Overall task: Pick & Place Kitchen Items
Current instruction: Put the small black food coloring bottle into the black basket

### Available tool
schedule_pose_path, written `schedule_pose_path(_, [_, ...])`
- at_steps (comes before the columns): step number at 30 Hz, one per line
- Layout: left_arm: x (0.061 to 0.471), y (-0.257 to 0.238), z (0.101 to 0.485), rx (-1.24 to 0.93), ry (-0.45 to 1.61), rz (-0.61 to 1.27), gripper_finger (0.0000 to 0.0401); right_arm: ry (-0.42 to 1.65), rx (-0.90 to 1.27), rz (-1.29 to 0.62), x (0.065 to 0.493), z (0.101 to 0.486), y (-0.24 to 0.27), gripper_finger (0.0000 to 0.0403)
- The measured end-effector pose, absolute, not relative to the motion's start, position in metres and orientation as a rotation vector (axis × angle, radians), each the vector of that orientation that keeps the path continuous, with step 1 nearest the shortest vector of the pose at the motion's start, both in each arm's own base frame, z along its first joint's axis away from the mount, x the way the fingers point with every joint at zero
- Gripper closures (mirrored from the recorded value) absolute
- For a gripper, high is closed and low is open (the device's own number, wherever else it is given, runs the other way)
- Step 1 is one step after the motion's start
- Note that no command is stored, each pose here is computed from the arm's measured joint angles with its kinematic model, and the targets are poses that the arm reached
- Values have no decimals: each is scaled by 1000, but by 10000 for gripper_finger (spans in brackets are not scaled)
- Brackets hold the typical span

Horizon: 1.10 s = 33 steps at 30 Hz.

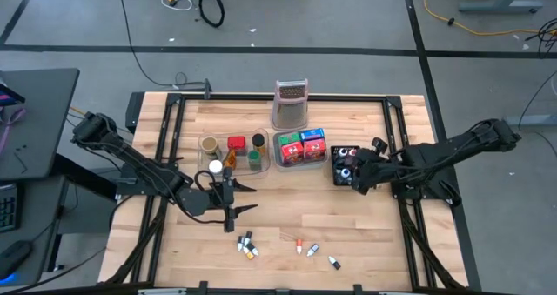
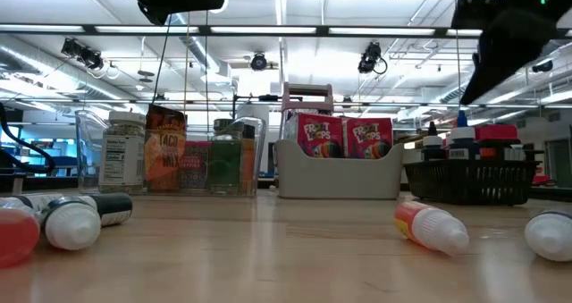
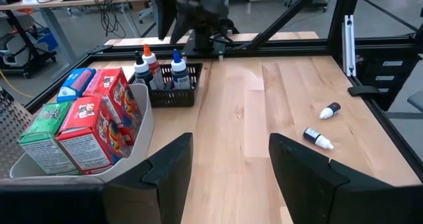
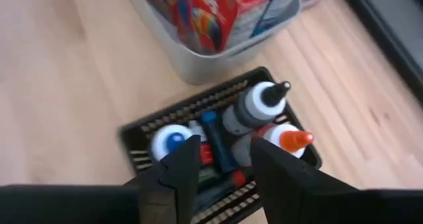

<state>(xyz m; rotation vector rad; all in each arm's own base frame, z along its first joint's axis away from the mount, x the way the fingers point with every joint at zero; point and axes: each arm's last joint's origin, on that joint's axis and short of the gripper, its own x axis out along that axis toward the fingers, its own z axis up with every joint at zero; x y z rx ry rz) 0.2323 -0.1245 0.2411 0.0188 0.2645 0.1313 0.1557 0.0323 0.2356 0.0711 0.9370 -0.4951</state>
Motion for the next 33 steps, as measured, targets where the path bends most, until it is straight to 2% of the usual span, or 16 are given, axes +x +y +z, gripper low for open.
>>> schedule_pose_path(7, [232,-125,241,17,266,132,191,884,154,-223,163,269,53,261])
schedule_pose_path(11, [232,-125,241,17,266,132,191,786,72,-21,171,271,70,261])
schedule_pose_path(15, [232,-125,241,17,265,132,191,647,-25,191,180,257,86,262])
schedule_pose_path(21, [232,-125,241,14,263,132,191,500,-53,424,190,218,100,262])
schedule_pose_path(26, [232,-125,241,16,264,132,191,410,-45,492,203,192,109,257])
schedule_pose_path(33, [232,-125,241,18,263,131,191,452,-39,616,234,167,130,221])
